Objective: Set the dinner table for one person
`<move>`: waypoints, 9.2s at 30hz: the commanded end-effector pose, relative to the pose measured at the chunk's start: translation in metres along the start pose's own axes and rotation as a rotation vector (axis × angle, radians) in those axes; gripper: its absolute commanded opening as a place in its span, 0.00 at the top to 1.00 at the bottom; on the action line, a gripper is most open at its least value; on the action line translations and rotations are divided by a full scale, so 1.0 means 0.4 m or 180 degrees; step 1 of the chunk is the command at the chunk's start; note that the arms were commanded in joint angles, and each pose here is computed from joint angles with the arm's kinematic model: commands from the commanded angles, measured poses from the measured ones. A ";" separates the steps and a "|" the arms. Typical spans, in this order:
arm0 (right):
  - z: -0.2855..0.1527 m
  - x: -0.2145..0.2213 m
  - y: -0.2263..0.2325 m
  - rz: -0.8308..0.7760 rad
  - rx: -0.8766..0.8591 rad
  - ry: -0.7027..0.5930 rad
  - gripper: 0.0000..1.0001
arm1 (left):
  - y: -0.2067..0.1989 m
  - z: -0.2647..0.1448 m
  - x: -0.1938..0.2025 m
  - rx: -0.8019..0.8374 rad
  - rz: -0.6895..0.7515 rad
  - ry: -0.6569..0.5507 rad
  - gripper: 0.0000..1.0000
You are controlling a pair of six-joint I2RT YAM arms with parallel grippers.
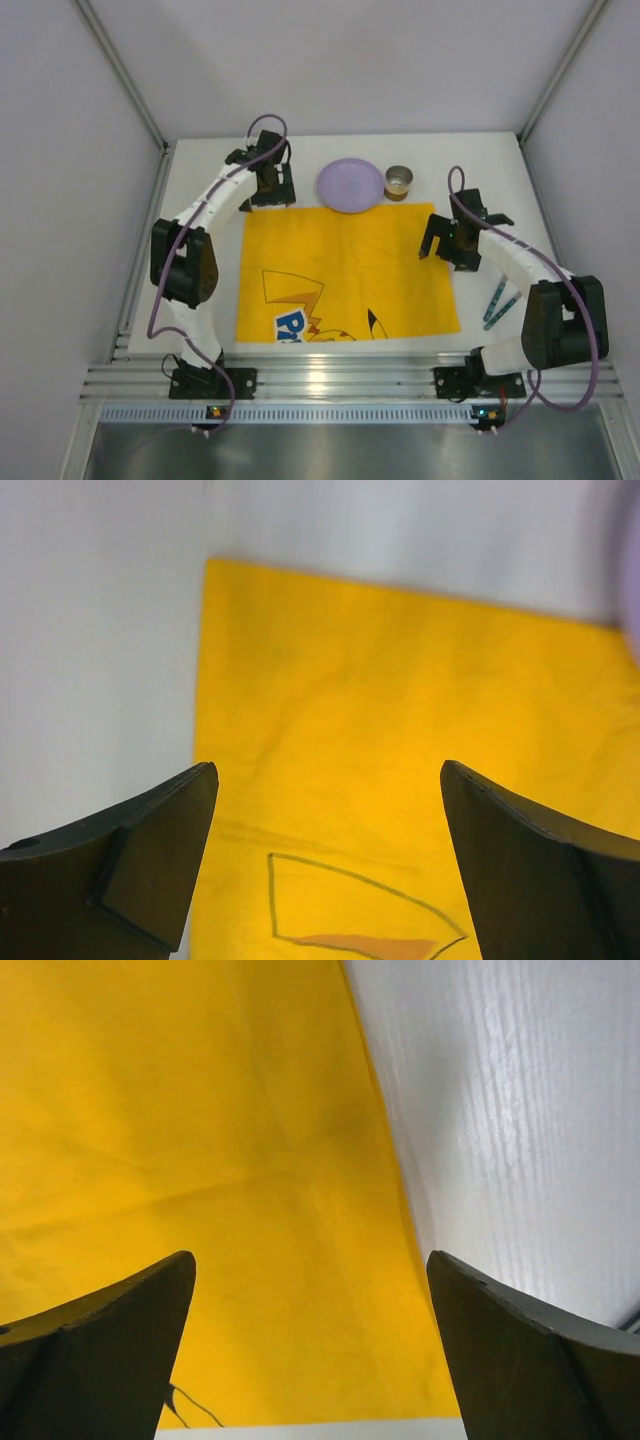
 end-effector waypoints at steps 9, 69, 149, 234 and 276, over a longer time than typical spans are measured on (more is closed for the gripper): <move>-0.464 -0.263 -0.025 0.0444 0.0415 -0.2117 0.00 | -0.309 0.094 -0.169 0.1271 -0.0581 -0.0133 0.04; 0.016 -0.657 0.163 0.0042 -0.0328 -0.0994 0.03 | -0.294 -0.060 0.317 0.1714 0.0906 0.0547 1.00; -0.132 -0.191 -0.106 0.0533 0.0547 -0.0619 0.00 | -0.182 -0.123 0.105 0.1306 0.0696 -0.0190 0.02; -0.206 0.030 0.775 -0.1214 -0.1609 0.0554 1.00 | 0.277 -0.284 0.045 0.0539 -0.0669 -0.0922 0.01; 0.009 0.158 0.136 -0.1232 0.0216 0.0966 0.67 | 0.181 -0.224 0.000 0.0942 -0.0757 -0.0791 0.02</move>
Point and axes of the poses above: each gripper's point midway between its finger pads, its own z axis out along the fingers, its own y axis along the line the jaws close on, x = y × z, the point moved 1 cm from there along -z, back along the fingers, and after that the axes turned 5 degrees about -z, right-handed, at the moved point
